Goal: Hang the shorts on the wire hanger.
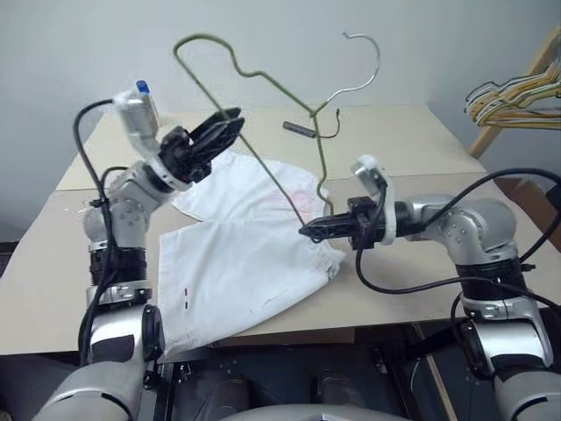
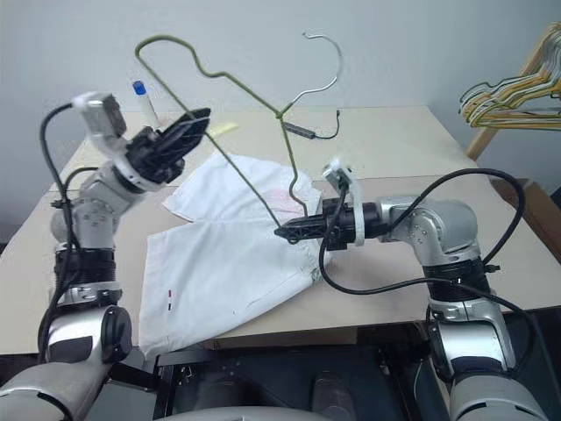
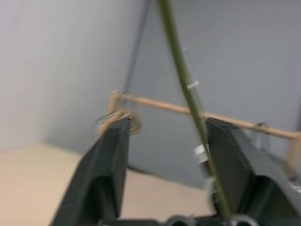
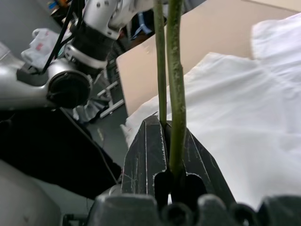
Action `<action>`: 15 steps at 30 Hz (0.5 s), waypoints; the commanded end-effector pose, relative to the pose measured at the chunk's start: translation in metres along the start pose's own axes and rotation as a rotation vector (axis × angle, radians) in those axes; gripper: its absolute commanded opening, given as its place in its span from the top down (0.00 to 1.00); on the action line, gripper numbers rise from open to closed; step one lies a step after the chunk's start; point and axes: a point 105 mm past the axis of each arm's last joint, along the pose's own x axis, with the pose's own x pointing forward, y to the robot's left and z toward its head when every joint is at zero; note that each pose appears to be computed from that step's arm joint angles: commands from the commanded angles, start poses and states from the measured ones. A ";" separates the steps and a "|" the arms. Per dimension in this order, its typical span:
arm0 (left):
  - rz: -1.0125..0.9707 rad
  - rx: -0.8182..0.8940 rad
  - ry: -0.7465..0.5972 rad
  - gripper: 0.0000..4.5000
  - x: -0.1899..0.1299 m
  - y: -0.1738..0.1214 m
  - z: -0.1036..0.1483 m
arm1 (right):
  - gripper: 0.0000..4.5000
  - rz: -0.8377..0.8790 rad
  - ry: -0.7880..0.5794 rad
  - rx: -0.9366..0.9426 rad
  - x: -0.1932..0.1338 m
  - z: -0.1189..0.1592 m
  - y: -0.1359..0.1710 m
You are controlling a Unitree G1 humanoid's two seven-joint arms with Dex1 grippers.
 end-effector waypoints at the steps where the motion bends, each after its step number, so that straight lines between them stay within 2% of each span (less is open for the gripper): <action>1: 0.064 0.138 0.177 0.10 -0.008 0.016 -0.015 | 1.00 -0.015 -0.072 -0.043 -0.013 0.021 0.003; 2: 0.073 0.157 0.234 0.03 -0.012 0.019 -0.023 | 1.00 -0.041 -0.075 -0.029 -0.017 0.021 0.000; 3: 0.078 0.182 0.282 0.01 -0.014 0.021 -0.028 | 1.00 -0.071 -0.075 -0.008 -0.020 0.020 -0.004; 5: 0.083 0.241 0.352 0.01 -0.018 0.023 -0.036 | 1.00 -0.139 -0.072 0.052 -0.031 0.013 -0.013; 8: 0.045 0.263 0.387 0.01 -0.023 0.019 -0.038 | 1.00 -0.214 -0.062 0.132 -0.053 -0.002 -0.021; 13: -0.019 0.401 0.546 0.01 -0.033 0.011 -0.051 | 1.00 -0.346 0.024 0.256 -0.086 -0.032 -0.029; 15: -0.062 0.466 0.611 0.01 -0.039 0.007 -0.057 | 1.00 -0.399 0.060 0.361 -0.098 -0.048 -0.035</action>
